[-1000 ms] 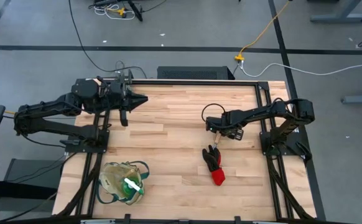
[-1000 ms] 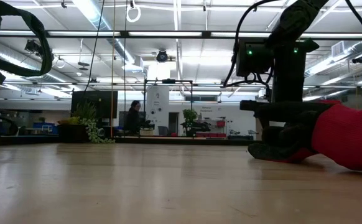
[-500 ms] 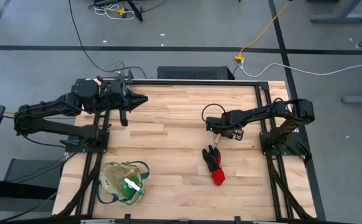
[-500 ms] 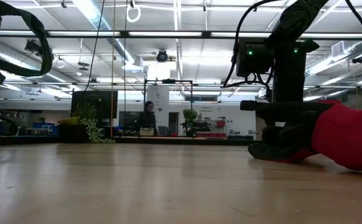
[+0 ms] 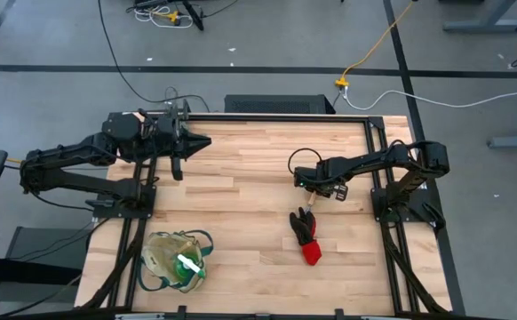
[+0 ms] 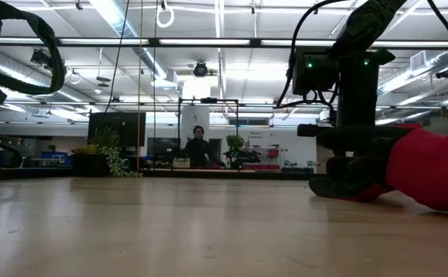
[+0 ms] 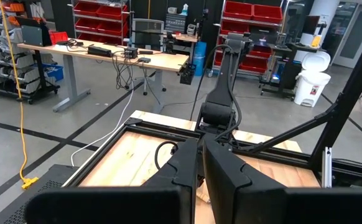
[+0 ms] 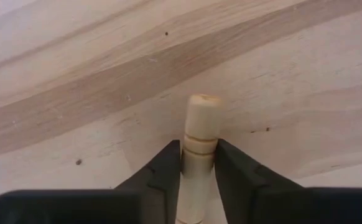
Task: Pick & Place Garden tools in Gardening bag
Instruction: Put the brown hand rake into the white gardening bag
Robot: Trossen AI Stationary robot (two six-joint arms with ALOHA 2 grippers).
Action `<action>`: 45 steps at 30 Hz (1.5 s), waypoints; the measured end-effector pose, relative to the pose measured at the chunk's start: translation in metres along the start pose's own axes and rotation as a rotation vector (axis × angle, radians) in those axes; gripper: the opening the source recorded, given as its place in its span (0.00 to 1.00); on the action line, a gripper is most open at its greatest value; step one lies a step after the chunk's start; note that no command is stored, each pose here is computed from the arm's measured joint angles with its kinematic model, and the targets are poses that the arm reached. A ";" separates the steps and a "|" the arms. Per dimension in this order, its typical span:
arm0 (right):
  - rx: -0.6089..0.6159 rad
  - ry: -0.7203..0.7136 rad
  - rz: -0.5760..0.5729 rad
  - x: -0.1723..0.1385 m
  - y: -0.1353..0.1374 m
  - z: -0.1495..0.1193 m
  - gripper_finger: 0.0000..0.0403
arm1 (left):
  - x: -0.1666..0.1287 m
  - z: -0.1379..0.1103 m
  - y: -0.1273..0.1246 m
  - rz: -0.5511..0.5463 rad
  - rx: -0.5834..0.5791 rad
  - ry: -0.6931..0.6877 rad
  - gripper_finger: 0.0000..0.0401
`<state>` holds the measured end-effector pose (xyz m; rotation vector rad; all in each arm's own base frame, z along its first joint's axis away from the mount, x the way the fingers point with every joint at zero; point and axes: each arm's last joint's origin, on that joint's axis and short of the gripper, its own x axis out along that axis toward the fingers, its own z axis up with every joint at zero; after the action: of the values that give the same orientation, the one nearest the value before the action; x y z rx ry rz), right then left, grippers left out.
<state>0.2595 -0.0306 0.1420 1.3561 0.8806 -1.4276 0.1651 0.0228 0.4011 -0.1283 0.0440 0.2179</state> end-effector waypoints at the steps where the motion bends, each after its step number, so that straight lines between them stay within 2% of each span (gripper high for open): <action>1: 0.000 0.000 0.000 0.000 0.000 0.000 0.22 | 0.000 0.000 0.000 0.000 0.000 0.000 0.09; 6: 0.000 0.000 0.000 0.000 0.000 0.000 0.19 | 0.000 0.000 0.000 0.000 0.000 0.000 0.09; 25: 0.022 -0.025 0.024 0.000 0.002 0.000 0.18 | 0.000 0.000 0.000 0.000 0.000 0.000 0.09; 36: 0.001 -0.097 0.064 -0.002 0.004 0.003 0.18 | 0.000 0.000 0.000 0.000 0.000 0.000 0.09; 45: -0.020 -0.240 0.179 -0.027 0.002 0.011 0.16 | 0.000 0.000 0.000 0.000 0.000 -0.001 0.09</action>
<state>0.2560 -0.0376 0.1703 1.1877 0.6006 -1.4033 0.1650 0.0229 0.4013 -0.1283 0.0426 0.2180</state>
